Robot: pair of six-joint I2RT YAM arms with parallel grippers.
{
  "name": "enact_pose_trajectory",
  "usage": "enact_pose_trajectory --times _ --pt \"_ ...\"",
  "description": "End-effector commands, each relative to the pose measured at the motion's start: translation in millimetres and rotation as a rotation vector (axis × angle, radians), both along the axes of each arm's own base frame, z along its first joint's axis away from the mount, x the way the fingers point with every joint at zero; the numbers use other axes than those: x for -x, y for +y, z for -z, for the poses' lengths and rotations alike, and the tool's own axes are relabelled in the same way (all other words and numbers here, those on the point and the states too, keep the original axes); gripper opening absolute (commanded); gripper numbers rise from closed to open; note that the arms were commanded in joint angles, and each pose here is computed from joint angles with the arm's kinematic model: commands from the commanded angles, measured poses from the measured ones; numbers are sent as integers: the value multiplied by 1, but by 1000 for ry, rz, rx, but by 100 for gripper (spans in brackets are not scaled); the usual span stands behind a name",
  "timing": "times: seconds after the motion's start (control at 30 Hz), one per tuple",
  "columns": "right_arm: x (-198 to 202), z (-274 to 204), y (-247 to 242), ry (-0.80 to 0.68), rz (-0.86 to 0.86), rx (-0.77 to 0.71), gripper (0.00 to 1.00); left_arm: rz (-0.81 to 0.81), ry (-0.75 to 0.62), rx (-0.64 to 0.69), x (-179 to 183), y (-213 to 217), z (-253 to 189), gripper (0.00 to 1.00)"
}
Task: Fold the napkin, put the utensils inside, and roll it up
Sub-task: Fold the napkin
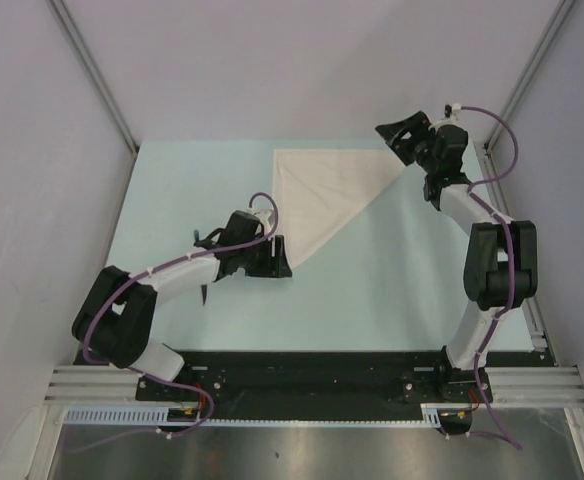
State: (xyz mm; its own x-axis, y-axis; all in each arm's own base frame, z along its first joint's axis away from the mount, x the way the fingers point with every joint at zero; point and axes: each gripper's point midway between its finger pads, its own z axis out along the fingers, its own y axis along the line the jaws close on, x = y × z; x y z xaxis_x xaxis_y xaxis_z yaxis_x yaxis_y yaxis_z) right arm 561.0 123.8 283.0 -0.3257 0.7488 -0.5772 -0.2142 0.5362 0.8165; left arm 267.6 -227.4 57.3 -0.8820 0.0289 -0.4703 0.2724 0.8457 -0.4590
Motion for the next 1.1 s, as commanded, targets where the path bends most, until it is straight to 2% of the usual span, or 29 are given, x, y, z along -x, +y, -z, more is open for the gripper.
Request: enact_pose_trajectory --times 0.0,0.03,0.13,0.33,0.77,0.87,0.9,0.97,1.0,1.07 --pt "27 32 22 69 -112 51 69 -10 -91 23 -15 -8 -13 65" --pt "30 36 25 79 -130 49 68 -11 -96 13 -17 -7 -12 61" --pt "36 49 31 111 -172 36 65 -8 -116 -13 -22 -4 -8 56" --pt "45 62 37 146 -193 46 63 6 -151 -1 -29 -9 -6 52" --pt "56 60 29 152 -188 64 63 32 -88 -13 -21 -10 26 41" --pt "58 60 29 152 -189 67 63 30 -82 -18 -18 -9 28 27" --pt "58 60 29 154 -189 67 63 28 -80 -15 -17 -9 28 18" --pt "59 61 28 155 -187 70 63 32 -75 -8 -14 -9 29 12" --pt "59 61 27 157 -183 73 63 37 -73 -7 -12 -10 29 2" --pt "60 63 27 163 -184 74 63 52 -55 0 -4 -10 31 0"
